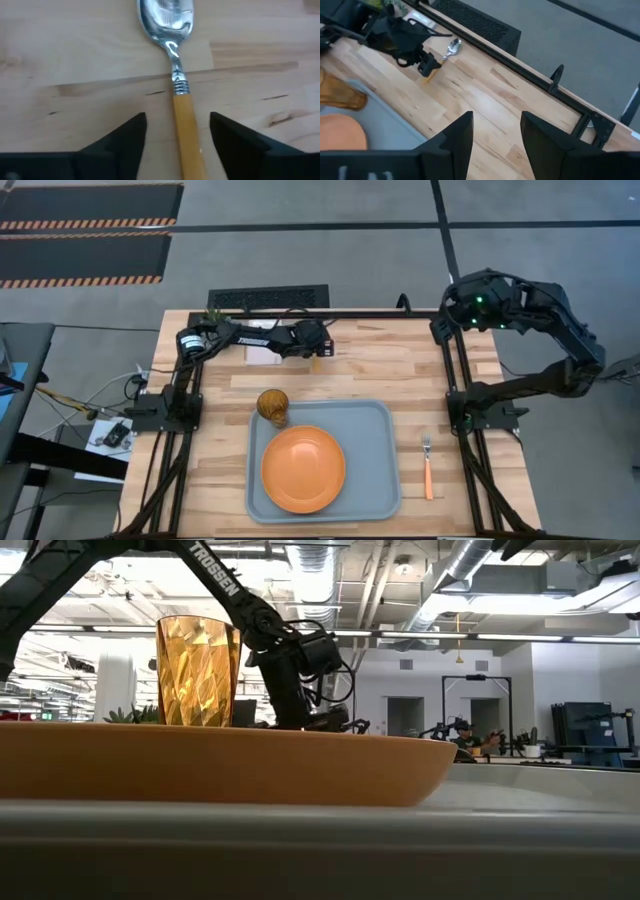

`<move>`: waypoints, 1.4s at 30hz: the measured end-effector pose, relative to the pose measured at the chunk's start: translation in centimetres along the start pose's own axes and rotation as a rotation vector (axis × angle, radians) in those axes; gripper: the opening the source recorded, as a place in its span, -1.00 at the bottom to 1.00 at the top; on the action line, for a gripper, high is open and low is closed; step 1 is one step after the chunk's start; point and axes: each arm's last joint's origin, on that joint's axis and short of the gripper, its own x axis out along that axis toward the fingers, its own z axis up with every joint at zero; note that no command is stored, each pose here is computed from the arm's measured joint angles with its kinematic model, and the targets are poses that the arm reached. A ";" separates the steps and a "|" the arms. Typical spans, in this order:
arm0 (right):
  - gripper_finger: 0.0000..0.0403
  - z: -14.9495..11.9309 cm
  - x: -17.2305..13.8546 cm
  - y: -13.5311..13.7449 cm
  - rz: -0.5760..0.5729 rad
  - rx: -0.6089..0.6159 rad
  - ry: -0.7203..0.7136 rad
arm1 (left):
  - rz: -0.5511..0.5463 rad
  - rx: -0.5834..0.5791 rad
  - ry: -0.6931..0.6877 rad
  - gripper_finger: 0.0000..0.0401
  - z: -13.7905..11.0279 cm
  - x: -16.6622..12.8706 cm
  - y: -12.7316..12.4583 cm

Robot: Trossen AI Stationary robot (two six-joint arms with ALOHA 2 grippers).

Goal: Pick and place plate/cup/fork/spoon on tray
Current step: Put the orange spoon on the gray tray to the right of the orange plate

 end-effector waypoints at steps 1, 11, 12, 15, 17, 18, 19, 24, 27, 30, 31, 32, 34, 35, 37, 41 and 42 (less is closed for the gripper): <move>-0.08 -0.1 -0.1 0.0 0.004 0.003 -0.002 | -0.001 -0.001 0.010 -0.04 0.0 0.0 0.0; -0.12 -0.1 -0.4 0.5 0.046 -0.007 -0.024 | 0.000 0.042 0.064 -0.85 -0.8 1.3 0.2; -0.13 -0.1 -0.4 0.6 0.051 -0.008 -0.028 | -0.006 0.040 0.066 -0.89 -0.8 1.3 0.1; -0.14 -0.1 -0.5 0.8 0.063 -0.010 -0.038 | -0.051 0.035 0.076 -0.94 -0.8 1.2 -0.3; -0.15 0.0 -0.5 0.8 0.064 -0.011 -0.038 | -0.053 0.043 0.079 -0.91 -0.7 1.1 -0.3; -0.15 0.0 -0.5 0.8 0.063 -0.010 -0.038 | -0.054 0.050 0.082 -0.90 -0.7 1.1 -0.4; -0.15 0.0 -0.5 0.8 0.063 -0.010 -0.038 | -0.054 0.057 0.084 -0.90 -0.6 1.0 -0.4; -0.16 -0.1 -0.5 0.7 0.061 -0.012 -0.033 | -0.067 0.094 0.073 -0.97 -0.1 0.7 -1.1; -0.17 -0.1 0.0 0.9 0.054 -0.023 -0.023 | -0.090 0.100 0.087 -0.99 0.1 0.5 -1.5; -0.17 -0.5 1.5 1.3 0.040 -0.044 -0.001 | -0.122 0.138 0.114 -1.00 0.1 0.2 -2.1; -0.17 -0.6 2.1 1.3 0.037 -0.045 0.009 | -0.129 0.155 0.128 -1.00 0.0 0.0 -2.3; -0.17 -0.8 2.8 1.3 0.031 -0.047 0.021 | -0.133 0.171 0.132 -0.99 -0.2 -0.2 -2.5; -0.17 -1.3 4.0 1.3 0.037 -0.041 0.049 | -0.130 0.175 0.135 -0.99 -0.4 -0.4 -2.7; -0.17 -1.5 4.8 1.3 0.043 -0.035 0.060 | -0.126 0.167 0.137 -0.99 -0.5 -0.4 -2.7; -0.17 -2.0 6.2 1.6 0.073 -0.026 0.081 | -0.130 0.172 0.140 -0.99 -0.5 -0.4 -2.8; -0.17 -2.7 8.4 2.1 0.130 -0.019 0.090 | -0.132 0.193 0.135 -0.99 -0.9 -0.6 -3.0; -0.17 -3.0 9.0 2.2 0.129 -0.021 0.097 | -0.134 0.197 0.136 -0.99 -0.9 -0.6 -3.0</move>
